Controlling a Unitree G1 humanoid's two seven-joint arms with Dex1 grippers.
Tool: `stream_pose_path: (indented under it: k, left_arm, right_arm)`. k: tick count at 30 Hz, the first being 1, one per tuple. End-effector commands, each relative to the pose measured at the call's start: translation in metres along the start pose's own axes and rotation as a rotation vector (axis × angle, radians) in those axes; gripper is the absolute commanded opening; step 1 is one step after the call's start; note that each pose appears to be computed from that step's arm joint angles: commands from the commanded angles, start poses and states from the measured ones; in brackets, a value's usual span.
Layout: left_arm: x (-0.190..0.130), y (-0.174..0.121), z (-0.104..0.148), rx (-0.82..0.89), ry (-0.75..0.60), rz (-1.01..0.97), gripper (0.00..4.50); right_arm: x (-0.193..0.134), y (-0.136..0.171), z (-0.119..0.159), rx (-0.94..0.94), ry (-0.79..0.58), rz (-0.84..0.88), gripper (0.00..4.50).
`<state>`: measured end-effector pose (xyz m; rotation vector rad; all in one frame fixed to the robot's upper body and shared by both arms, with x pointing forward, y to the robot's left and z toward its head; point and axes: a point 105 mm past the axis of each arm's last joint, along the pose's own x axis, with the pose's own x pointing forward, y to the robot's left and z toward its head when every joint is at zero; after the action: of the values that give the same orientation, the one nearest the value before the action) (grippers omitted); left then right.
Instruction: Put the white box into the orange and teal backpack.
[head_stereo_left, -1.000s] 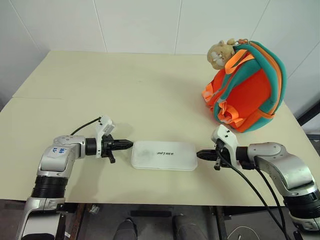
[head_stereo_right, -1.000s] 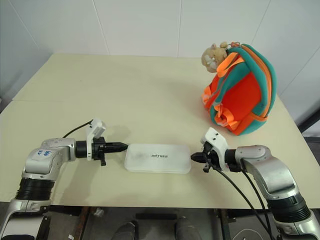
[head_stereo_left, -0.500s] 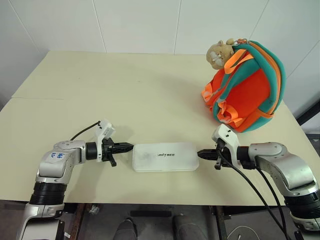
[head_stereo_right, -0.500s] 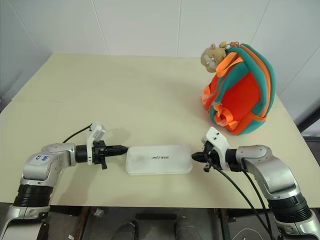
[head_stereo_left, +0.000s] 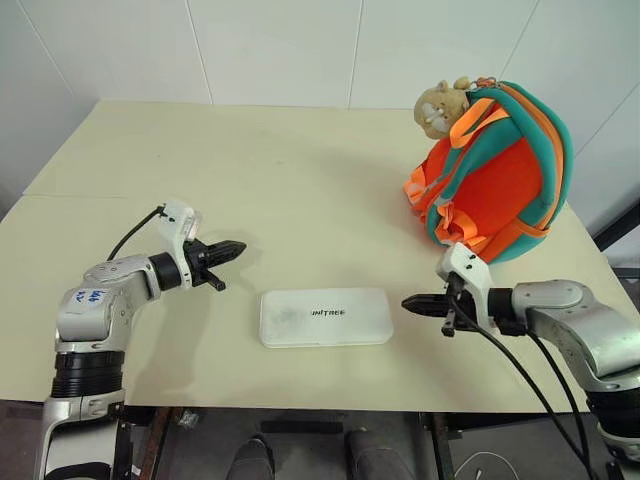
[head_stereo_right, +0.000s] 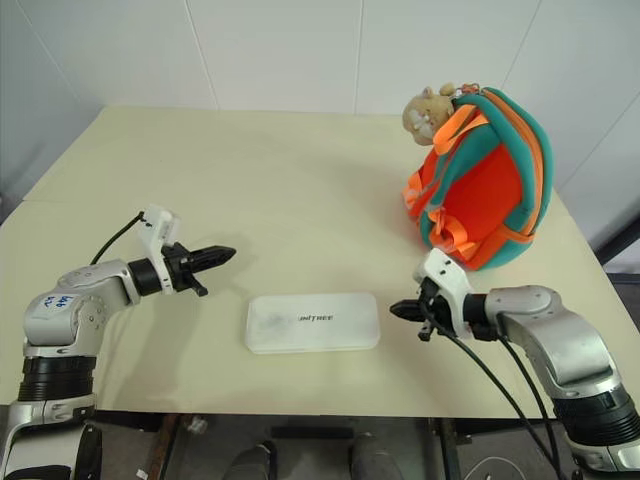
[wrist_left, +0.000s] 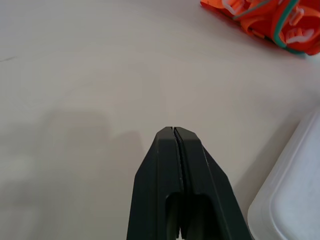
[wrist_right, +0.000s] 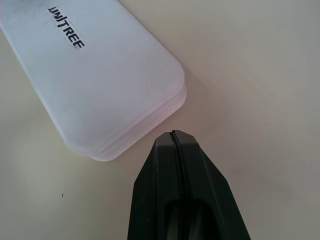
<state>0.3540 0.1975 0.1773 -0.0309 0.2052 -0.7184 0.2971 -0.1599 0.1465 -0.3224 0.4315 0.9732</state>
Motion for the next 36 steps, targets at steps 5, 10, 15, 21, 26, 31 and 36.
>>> stream_pose_path:
  k: [5,10,15,21,26,31,36]
  left_arm:
    - [-0.006,-0.002,0.005,0.021,-0.011,-0.010,0.02]
    - [-0.015,0.002,0.008,0.009,-0.021,0.001,0.02]
    - [-0.025,-0.003,0.016,-0.165,-0.054,-0.068,0.00]
    - [-0.028,-0.010,0.019,-0.229,-0.070,-0.095,1.82]
    - [-0.033,-0.012,0.013,-0.317,-0.032,-0.086,3.44]
    - [-0.041,-0.004,0.005,-0.513,0.022,-0.036,4.45]
    - [-0.047,-0.018,-0.011,-0.677,0.152,-0.127,4.45]
  right_arm:
    - [-0.002,0.013,0.009,-0.032,-0.032,0.044,0.00]
    - [-0.003,0.019,0.007,-0.028,-0.030,0.059,0.00]
    - [-0.007,0.017,0.010,-0.034,-0.041,0.037,0.36]
    - [-0.012,0.009,0.010,-0.043,-0.037,0.009,2.23]
    - [-0.011,-0.006,0.004,-0.068,-0.015,-0.073,3.98]
    - [-0.003,-0.011,-0.006,-0.076,0.009,-0.104,4.50]
    - [0.004,-0.022,-0.007,-0.090,0.000,-0.160,4.50]
